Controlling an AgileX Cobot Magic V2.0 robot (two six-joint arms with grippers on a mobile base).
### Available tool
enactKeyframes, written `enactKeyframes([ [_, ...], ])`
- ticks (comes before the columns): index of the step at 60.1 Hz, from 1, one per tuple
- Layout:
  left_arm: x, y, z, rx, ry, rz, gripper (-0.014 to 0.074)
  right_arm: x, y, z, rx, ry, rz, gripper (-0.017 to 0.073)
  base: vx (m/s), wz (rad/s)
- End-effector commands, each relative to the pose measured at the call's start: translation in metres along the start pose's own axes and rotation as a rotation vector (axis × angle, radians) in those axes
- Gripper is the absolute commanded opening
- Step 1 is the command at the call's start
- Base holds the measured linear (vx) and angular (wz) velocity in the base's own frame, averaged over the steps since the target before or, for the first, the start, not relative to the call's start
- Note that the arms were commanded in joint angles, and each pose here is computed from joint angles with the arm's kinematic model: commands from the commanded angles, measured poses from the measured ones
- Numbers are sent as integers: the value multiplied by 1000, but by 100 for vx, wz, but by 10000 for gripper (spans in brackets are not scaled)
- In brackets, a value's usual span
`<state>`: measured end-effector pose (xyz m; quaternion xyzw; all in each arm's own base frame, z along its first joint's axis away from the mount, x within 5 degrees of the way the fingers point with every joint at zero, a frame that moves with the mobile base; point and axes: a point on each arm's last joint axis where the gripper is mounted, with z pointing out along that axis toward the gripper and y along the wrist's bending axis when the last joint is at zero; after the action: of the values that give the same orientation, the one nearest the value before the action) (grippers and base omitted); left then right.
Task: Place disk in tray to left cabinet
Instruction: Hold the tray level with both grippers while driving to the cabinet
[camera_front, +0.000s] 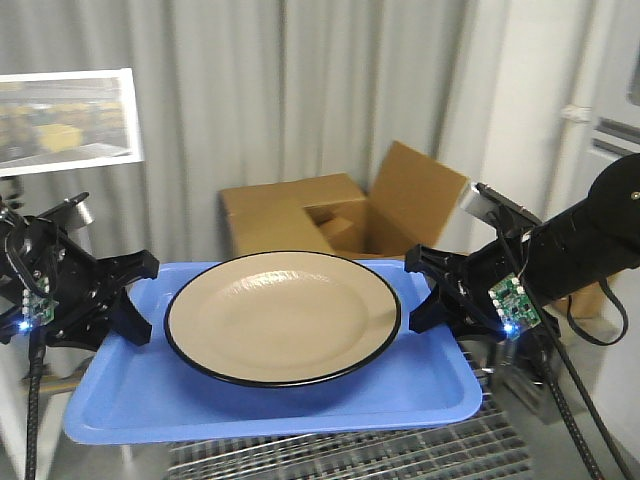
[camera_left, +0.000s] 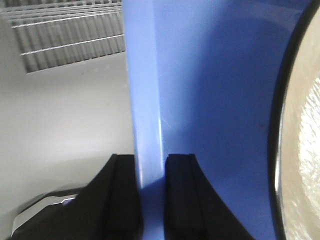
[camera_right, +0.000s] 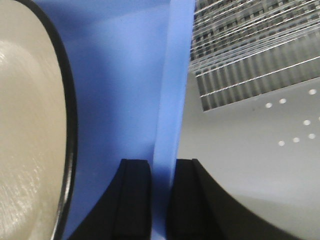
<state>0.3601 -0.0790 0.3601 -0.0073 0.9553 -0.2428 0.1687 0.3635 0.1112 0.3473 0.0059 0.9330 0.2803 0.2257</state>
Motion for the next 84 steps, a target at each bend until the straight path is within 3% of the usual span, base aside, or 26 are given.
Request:
enactKeyframes([
  [1, 6, -44, -29, 252, -66, -6, 0, -1, 40, -28, -219, -80, 38, -1, 24, -56],
  [84, 6, -44, -29, 252, -66, -6, 0, -1, 40, -28, -219, -80, 38, -1, 16, -62],
])
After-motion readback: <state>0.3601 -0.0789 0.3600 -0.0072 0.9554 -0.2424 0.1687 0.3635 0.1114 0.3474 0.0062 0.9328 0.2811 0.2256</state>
